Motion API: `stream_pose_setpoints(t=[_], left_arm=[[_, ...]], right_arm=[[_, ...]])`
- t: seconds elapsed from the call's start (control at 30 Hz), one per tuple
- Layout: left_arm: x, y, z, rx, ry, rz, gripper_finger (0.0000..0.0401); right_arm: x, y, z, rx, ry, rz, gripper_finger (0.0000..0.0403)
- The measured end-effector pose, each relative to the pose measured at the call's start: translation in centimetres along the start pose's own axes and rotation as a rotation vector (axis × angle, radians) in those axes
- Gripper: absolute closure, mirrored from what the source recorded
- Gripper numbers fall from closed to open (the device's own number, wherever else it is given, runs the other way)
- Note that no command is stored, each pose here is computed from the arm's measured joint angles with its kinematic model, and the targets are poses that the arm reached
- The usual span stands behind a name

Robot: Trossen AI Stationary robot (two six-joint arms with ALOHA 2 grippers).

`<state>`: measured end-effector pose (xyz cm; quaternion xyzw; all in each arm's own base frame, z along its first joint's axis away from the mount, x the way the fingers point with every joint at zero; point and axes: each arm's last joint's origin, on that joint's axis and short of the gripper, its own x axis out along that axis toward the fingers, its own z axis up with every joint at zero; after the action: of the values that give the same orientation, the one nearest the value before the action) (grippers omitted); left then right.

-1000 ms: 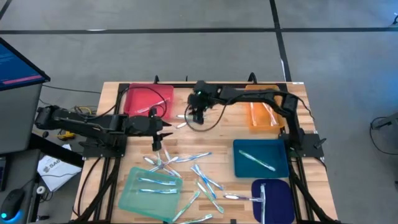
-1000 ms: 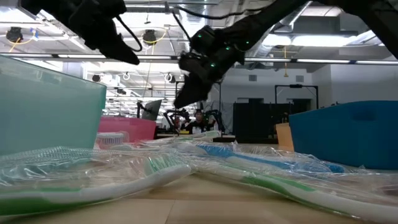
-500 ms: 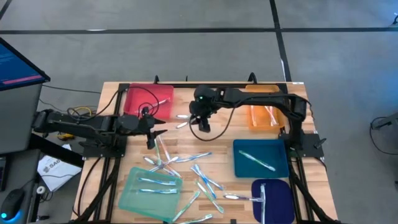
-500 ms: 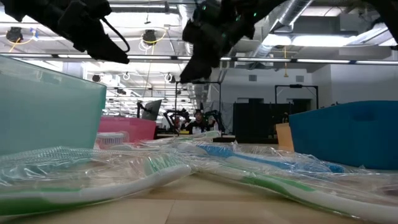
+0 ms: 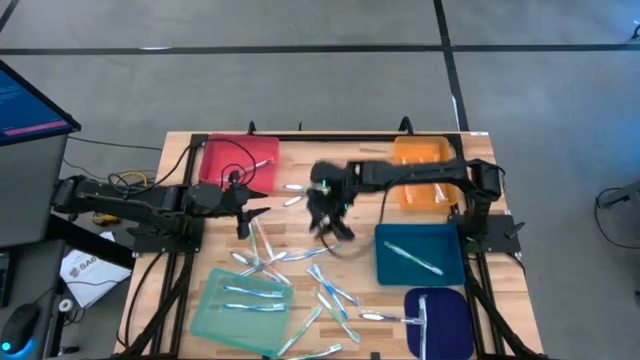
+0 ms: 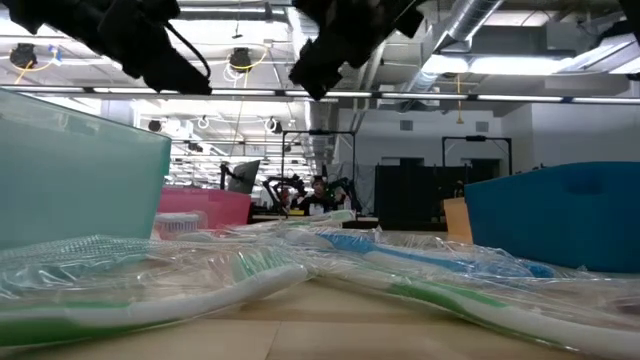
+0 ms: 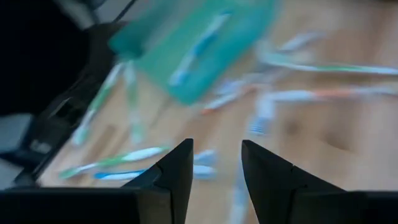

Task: Pick & Place Toothbrushes
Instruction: Put the green toothbrush into the blue bin

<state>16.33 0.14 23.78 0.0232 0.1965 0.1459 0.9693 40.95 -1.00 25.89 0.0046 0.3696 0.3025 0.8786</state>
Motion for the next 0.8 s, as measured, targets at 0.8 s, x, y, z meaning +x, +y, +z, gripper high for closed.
stream_pose_setpoints(t=[0.8], left_arm=[[-2.6, -7.9, 3.3, -0.195, -0.314, -0.884, 0.0234]], right_arm=[[10.7, 15.9, 0.4, -0.271, -0.179, -0.126, 0.0272]])
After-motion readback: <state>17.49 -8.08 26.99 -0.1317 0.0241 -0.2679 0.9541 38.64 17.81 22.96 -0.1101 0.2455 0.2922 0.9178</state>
